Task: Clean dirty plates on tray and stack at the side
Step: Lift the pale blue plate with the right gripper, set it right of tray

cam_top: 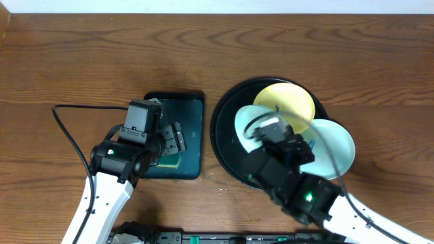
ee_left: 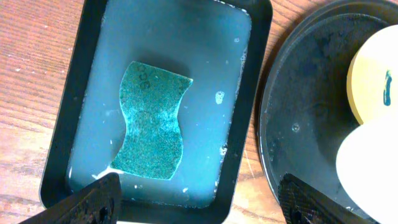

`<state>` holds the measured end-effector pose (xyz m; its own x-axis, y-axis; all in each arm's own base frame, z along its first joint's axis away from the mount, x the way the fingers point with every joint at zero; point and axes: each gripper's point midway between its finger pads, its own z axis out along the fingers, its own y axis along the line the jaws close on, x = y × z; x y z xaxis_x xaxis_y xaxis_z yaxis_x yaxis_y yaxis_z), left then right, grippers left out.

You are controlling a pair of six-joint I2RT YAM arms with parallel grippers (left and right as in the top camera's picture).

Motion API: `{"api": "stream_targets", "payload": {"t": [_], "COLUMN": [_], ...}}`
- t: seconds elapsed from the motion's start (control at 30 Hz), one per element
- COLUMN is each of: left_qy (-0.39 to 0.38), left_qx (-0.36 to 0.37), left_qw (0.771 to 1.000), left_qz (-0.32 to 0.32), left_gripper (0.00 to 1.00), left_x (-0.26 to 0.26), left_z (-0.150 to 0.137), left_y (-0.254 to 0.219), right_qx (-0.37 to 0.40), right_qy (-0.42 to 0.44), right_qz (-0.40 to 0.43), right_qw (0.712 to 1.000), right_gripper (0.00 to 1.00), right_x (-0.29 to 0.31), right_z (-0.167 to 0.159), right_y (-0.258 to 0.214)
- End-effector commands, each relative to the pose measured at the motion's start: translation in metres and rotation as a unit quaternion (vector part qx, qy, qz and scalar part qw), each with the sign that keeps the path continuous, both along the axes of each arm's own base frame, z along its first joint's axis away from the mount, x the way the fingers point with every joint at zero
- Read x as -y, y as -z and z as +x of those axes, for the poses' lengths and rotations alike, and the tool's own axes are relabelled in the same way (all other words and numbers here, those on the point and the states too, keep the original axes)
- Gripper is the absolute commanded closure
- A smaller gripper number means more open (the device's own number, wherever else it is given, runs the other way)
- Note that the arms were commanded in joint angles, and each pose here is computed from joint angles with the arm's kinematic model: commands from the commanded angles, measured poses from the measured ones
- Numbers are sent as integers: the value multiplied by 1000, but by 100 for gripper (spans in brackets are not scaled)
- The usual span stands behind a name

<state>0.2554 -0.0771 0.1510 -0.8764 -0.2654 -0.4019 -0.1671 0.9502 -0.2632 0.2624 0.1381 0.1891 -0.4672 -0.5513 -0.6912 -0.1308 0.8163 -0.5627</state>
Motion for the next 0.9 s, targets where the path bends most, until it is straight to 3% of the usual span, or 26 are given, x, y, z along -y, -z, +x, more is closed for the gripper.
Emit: {"api": "stream_targets", "payload": {"t": [0.0, 0.2, 0.33, 0.57, 0.87], "left_qy": [0, 0, 0, 0, 0], "left_qx": [6, 6, 6, 6, 6], "left_qw": [1000, 1000, 1000, 1000, 1000], "left_qz": [-1, -1, -1, -1, -1], "left_gripper": [19, 19, 19, 19, 19], "left_x": [0, 0, 0, 0, 0], "left_z": [3, 3, 3, 3, 3], "left_y": [-6, -6, -6, -6, -6], "right_qx": [-113, -206, -218, -119, -9], "right_qy": [50, 71, 102, 301, 477], "right_qz": [218, 383, 474, 554, 577], "right_qw": [968, 897, 847, 767, 663], "right_gripper": [99, 99, 99, 99, 99], "right_x": [-8, 12, 62, 212, 337], "right_z": [-2, 8, 20, 26, 11], "right_y": [34, 35, 29, 42, 79]}}
